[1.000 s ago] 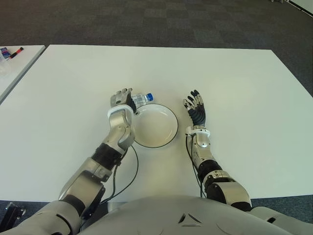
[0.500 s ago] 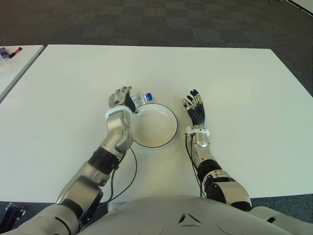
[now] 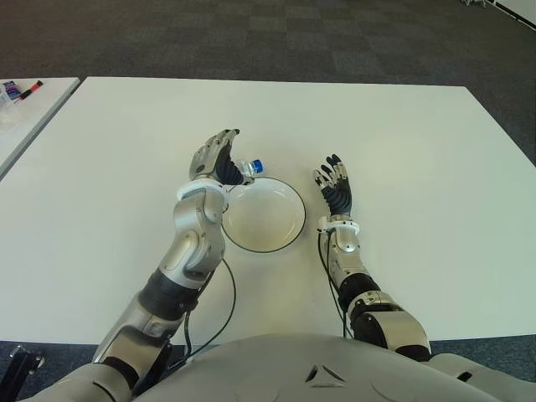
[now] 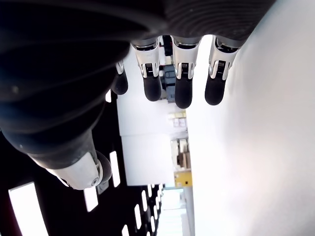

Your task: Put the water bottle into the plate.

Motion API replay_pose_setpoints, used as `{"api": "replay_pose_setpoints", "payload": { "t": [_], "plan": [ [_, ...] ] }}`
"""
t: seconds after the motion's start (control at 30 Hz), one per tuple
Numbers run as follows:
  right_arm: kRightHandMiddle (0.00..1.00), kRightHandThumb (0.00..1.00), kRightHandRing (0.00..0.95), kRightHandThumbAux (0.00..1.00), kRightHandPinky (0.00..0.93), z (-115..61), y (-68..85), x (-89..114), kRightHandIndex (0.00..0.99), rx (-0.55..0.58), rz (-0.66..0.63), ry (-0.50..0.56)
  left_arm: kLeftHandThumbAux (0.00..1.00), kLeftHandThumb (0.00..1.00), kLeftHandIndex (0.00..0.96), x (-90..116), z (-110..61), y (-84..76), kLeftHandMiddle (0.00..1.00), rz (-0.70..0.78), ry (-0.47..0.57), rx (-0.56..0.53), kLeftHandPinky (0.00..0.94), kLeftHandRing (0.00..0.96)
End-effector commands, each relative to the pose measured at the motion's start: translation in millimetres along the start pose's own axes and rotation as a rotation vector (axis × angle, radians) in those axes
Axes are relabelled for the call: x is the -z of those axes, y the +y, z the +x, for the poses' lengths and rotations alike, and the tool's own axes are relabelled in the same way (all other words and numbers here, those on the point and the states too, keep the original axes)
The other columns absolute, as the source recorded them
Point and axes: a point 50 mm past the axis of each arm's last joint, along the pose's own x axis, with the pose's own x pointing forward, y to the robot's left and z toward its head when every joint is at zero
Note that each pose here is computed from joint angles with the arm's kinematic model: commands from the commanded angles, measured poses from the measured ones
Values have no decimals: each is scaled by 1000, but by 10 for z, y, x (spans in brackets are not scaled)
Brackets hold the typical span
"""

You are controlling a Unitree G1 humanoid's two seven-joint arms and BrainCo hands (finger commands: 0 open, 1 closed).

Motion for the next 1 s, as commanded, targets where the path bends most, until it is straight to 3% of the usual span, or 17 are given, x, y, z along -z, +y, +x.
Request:
{"api": "replay_pose_setpoints", "payload": {
  "t": [0.03, 0.8, 1.0],
  "plan": [
    [121, 28, 132, 717, 173, -231, 61, 290, 68, 18, 26, 159, 878, 0, 0, 59, -15, -22, 0, -19, 8, 28, 113, 27],
    [117, 33, 130, 733, 176, -228, 72, 290, 62, 16, 34, 156, 870, 0, 0, 46, -39, 4, 0, -77, -4, 48, 108, 20],
    [113, 28, 127, 722, 173, -230, 69, 293, 62, 18, 28, 158, 871, 0, 0, 127, -12, 29, 1, -50, 32, 43, 112, 23]
  ]
}}
